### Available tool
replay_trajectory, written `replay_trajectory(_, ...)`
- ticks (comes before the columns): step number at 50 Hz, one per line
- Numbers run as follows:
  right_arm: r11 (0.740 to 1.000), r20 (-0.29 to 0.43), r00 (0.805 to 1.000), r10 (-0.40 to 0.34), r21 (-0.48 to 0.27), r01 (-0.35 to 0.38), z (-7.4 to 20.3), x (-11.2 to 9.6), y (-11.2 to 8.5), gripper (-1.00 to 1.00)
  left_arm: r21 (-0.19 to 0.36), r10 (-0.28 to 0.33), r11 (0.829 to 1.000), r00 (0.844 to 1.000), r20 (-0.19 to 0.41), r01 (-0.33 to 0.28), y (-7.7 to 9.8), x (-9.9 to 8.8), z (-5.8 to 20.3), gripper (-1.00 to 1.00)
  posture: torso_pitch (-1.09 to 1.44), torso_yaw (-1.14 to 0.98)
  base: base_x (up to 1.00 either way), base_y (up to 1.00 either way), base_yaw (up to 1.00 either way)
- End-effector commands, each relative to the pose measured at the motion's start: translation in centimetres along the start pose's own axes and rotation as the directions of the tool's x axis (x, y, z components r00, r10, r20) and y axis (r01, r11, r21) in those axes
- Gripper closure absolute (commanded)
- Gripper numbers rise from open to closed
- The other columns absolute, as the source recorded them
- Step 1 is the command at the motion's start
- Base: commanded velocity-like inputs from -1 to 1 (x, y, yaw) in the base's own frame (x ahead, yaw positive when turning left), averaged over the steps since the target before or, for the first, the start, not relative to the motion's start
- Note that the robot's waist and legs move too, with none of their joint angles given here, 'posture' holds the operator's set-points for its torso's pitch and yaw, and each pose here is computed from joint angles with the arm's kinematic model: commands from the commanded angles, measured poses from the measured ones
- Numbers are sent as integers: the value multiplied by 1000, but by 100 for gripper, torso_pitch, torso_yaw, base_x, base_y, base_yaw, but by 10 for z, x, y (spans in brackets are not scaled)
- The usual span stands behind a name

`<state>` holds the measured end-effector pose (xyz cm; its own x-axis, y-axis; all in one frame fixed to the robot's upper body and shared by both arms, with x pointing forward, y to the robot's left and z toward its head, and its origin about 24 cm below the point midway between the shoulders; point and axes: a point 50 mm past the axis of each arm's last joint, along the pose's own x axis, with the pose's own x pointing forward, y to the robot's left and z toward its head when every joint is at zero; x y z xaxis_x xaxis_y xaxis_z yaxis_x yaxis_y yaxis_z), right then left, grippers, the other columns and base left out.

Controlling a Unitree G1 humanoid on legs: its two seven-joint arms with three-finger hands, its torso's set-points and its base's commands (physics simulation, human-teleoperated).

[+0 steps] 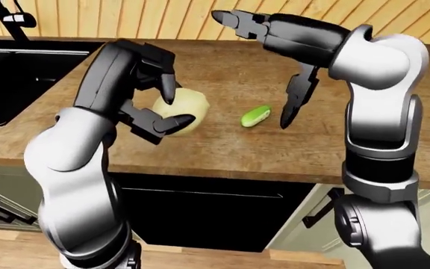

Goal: Place the pear and the pickle on separate cutting boards.

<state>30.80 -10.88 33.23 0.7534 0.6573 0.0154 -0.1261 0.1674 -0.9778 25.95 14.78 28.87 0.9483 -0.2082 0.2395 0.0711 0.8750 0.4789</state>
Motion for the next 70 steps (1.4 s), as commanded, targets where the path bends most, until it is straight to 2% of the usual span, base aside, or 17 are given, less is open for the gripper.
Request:
replay_trajectory(1,998,9,999,-36,-43,36,7,-4,-14,-100,23,45,999,997,66,-47,7,-3,12,98,0,0,0,0,0)
replay_trajectory(5,999,-1,1000,22,-45,-22,10,-2,-13,-87,22,47,999,997,67,-49,8,-2,13,100,0,0,0,0,0)
replay_trajectory(8,997,-6,998,55,-49,-55,11,0,-11,-31,24,48,998,997,68,-50,9,-3,13,100,0,0,0,0,0)
replay_trajectory(14,995,-6,996,85,-60,-85,13,4,-10,-15,22,55,998,996,70,-56,11,-3,13,100,0,0,0,0,0)
replay_trajectory(19,988,-19,991,135,-73,-136,15,6,-4,-11,21,59,998,996,72,-61,13,-4,14,100,0,0,0,0,0)
replay_trajectory(26,978,-37,983,181,-95,-183,17,3,0,-18,19,67,997,995,77,-69,16,-5,17,100,0,0,0,0,0)
replay_trajectory(41,967,-108,972,209,-127,-222,-8,17,10,-22,13,71,997,994,77,-72,17,-4,16,100,0,0,0,0,0)
replay_trajectory(49,961,-130,966,225,-131,-242,-17,23,17,-11,14,72,997,994,79,-73,18,-5,17,100,0,0,0,0,0)
replay_trajectory(61,956,-172,956,235,-135,-260,-33,28,26,-6,12,78,997,994,81,-80,20,-5,17,100,0,0,0,0,0)
replay_trajectory(70,961,-178,958,226,-121,-249,-42,35,36,3,8,78,997,994,81,-79,19,-6,16,100,0,0,0,0,0)
